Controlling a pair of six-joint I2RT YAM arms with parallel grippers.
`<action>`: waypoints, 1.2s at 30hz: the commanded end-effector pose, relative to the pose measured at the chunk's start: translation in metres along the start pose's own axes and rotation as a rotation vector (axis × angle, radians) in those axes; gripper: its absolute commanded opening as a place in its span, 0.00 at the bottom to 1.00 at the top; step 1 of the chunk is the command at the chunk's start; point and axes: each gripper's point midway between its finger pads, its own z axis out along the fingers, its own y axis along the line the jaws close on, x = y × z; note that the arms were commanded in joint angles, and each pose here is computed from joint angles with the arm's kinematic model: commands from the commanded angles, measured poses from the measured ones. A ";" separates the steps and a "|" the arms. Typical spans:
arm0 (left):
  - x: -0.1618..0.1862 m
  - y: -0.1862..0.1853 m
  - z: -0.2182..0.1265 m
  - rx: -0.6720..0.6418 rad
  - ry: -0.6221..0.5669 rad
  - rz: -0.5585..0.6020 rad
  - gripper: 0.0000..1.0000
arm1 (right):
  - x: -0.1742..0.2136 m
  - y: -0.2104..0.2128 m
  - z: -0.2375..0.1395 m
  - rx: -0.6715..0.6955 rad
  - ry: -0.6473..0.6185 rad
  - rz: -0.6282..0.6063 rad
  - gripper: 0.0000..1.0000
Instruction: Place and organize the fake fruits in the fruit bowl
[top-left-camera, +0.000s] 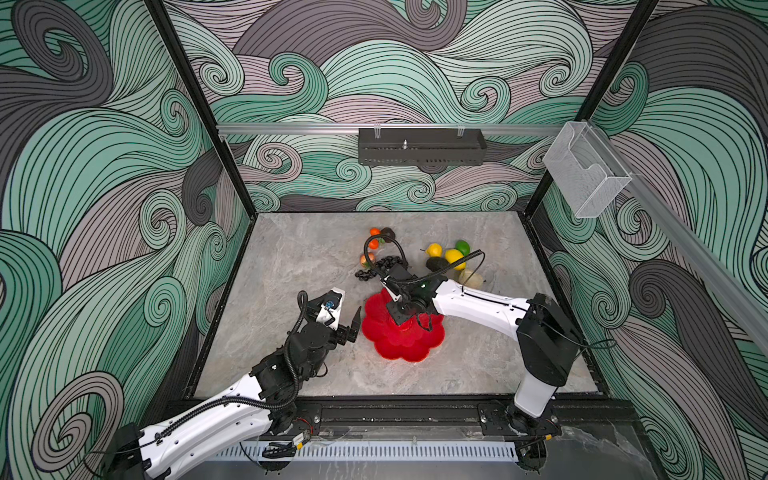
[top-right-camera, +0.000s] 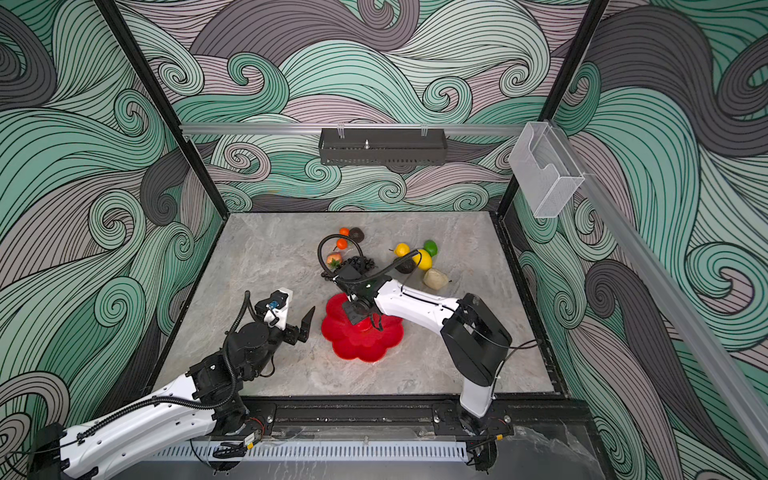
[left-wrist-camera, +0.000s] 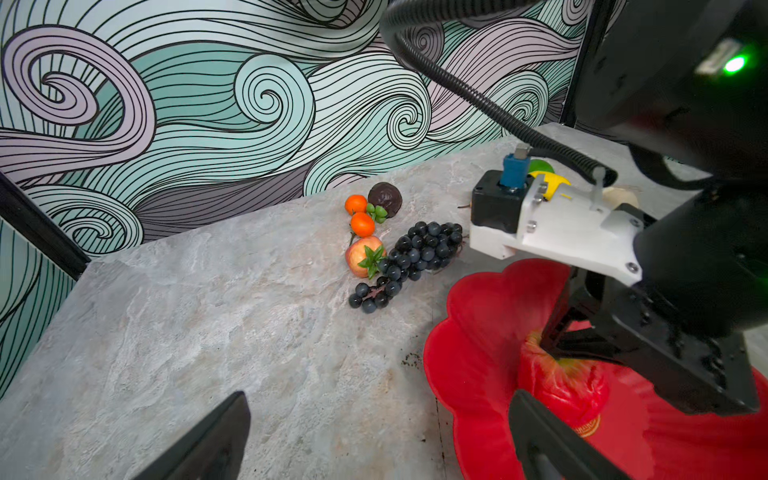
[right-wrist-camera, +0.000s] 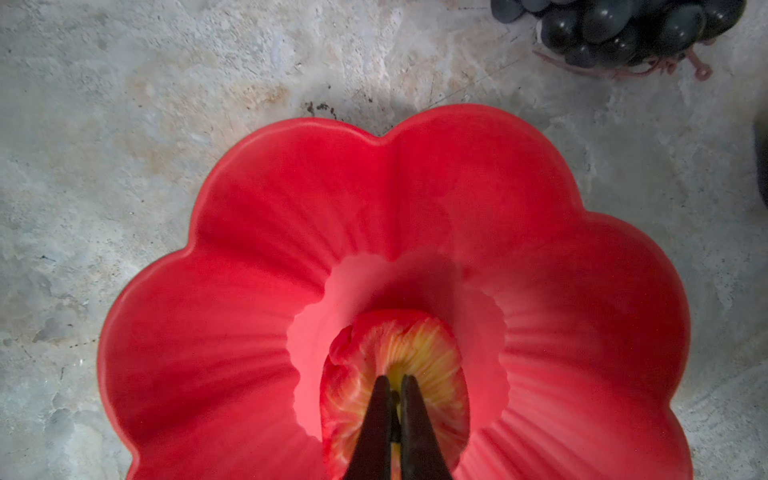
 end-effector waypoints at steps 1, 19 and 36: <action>-0.007 0.012 -0.002 -0.058 -0.013 -0.023 0.99 | 0.000 0.000 0.001 0.024 0.004 0.004 0.04; -0.014 0.036 -0.018 -0.133 -0.083 -0.097 0.99 | -0.005 0.000 -0.021 0.033 -0.030 -0.026 0.40; -0.015 0.036 -0.019 -0.135 -0.087 -0.106 0.99 | -0.040 -0.088 -0.081 0.183 -0.172 0.162 0.64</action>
